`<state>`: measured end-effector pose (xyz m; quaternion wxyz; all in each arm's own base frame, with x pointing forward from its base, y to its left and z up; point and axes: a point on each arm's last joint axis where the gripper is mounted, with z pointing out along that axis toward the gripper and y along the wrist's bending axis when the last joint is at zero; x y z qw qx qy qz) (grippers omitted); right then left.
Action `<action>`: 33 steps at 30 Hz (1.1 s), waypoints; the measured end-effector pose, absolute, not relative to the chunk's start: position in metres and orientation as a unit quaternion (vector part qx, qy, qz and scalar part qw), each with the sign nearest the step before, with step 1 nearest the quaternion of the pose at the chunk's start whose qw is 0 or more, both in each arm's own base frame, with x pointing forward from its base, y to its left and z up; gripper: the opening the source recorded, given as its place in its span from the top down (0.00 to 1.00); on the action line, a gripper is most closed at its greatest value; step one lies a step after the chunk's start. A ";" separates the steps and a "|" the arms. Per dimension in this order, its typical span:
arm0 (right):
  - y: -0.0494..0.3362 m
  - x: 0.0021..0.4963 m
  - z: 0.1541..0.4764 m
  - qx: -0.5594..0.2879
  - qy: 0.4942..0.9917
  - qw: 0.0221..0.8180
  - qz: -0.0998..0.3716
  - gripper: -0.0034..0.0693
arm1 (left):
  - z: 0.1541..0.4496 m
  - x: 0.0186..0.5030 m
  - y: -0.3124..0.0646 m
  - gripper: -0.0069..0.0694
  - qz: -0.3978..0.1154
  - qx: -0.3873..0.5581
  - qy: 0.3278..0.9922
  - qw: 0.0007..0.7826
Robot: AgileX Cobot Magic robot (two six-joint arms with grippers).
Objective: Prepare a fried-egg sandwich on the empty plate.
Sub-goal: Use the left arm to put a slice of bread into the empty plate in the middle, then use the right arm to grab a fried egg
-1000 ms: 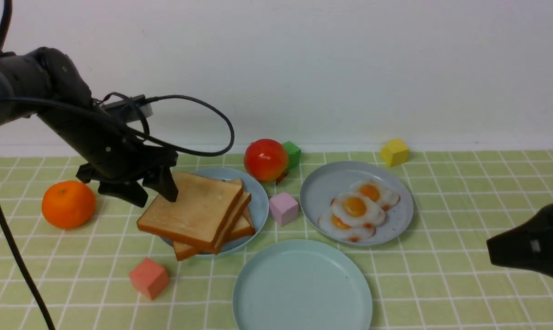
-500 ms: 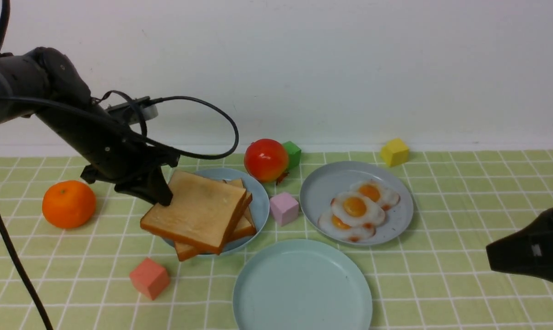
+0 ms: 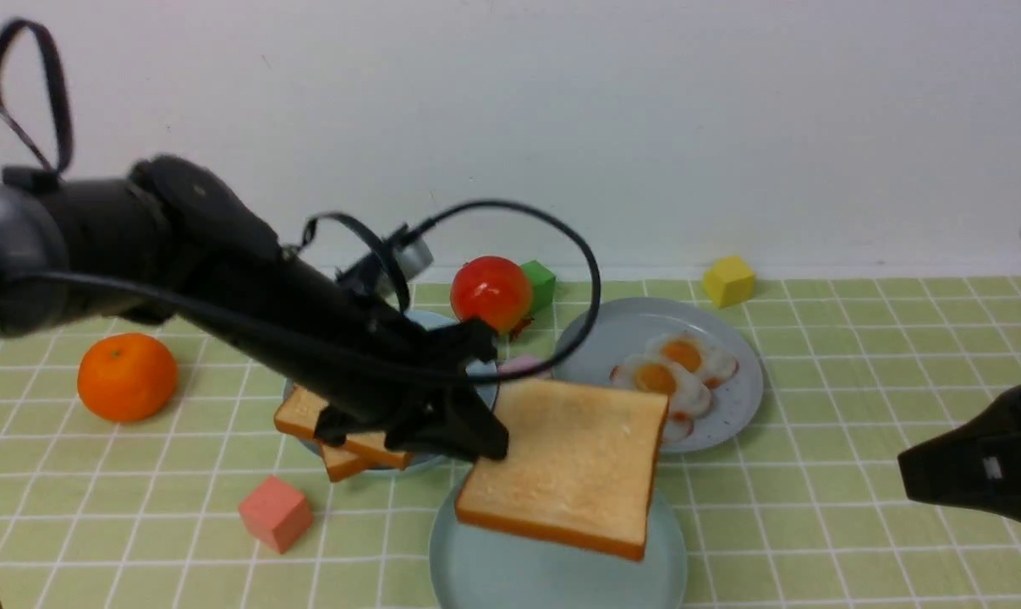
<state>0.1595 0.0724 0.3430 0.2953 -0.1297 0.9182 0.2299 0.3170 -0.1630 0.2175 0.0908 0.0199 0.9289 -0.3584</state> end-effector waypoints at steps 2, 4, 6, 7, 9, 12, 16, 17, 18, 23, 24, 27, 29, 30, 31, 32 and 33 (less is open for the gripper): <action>0.072 0.160 0.343 -0.132 0.918 0.296 0.229 0.62 | 0.201 0.311 -0.166 0.90 -0.339 0.000 0.935 0.105; 0.072 0.160 0.343 -0.136 0.917 0.297 0.228 0.62 | 0.195 0.309 -0.168 0.90 -0.328 -0.013 0.937 0.121; 0.072 0.160 0.343 -0.145 0.916 0.300 0.225 0.62 | 0.185 0.306 -0.170 0.90 -0.315 -0.033 0.940 0.127; 0.072 0.160 0.343 -0.148 0.915 0.301 0.224 0.62 | 0.182 0.305 -0.172 0.89 -0.313 -0.041 0.941 0.126; 0.072 0.160 0.343 -0.151 0.914 0.304 0.223 0.62 | 0.175 0.305 -0.175 0.85 -0.309 -0.053 0.942 0.117; 0.072 0.161 0.344 -0.150 0.912 0.311 0.222 0.62 | 0.172 0.304 -0.177 0.77 -0.306 -0.055 0.944 0.110; 0.073 0.169 0.347 -0.135 0.902 0.344 0.224 0.62 | 0.171 0.302 -0.177 0.56 -0.303 -0.046 0.946 0.100; 0.073 0.173 0.347 -0.132 0.900 0.349 0.224 0.62 | 0.171 0.301 -0.177 0.50 -0.303 -0.044 0.947 0.097; 0.074 0.177 0.347 -0.123 0.899 0.355 0.227 0.61 | 0.171 0.300 -0.177 0.42 -0.303 -0.039 0.948 0.092; 0.078 0.203 0.333 -0.077 0.906 0.344 0.233 0.53 | 0.188 0.298 -0.170 0.14 -0.298 -0.004 0.950 0.097; 0.078 0.206 0.331 -0.071 0.906 0.345 0.233 0.52 | 0.192 0.299 -0.169 0.12 -0.299 -0.002 0.949 0.101; 0.082 0.232 0.314 -0.028 0.914 0.331 0.235 0.40 | 0.234 0.308 -0.158 0.06 -0.305 0.022 0.940 0.152; 0.086 0.248 0.305 -0.014 0.918 0.319 0.235 0.34 | 0.266 0.311 -0.152 0.06 -0.307 0.051 0.932 0.188; 0.088 0.260 0.300 -0.010 0.921 0.312 0.234 0.31 | 0.287 0.308 -0.151 0.08 -0.306 0.081 0.925 0.208; 0.090 0.268 0.296 -0.008 0.923 0.306 0.233 0.30 | 0.299 0.306 -0.150 0.10 -0.305 0.102 0.921 0.220; 0.092 0.276 0.293 -0.007 0.926 0.299 0.231 0.29 | 0.310 0.303 -0.151 0.13 -0.307 0.123 0.916 0.228; 0.093 0.287 0.289 -0.004 0.929 0.292 0.229 0.28 | 0.322 0.297 -0.153 0.17 -0.308 0.152 0.909 0.238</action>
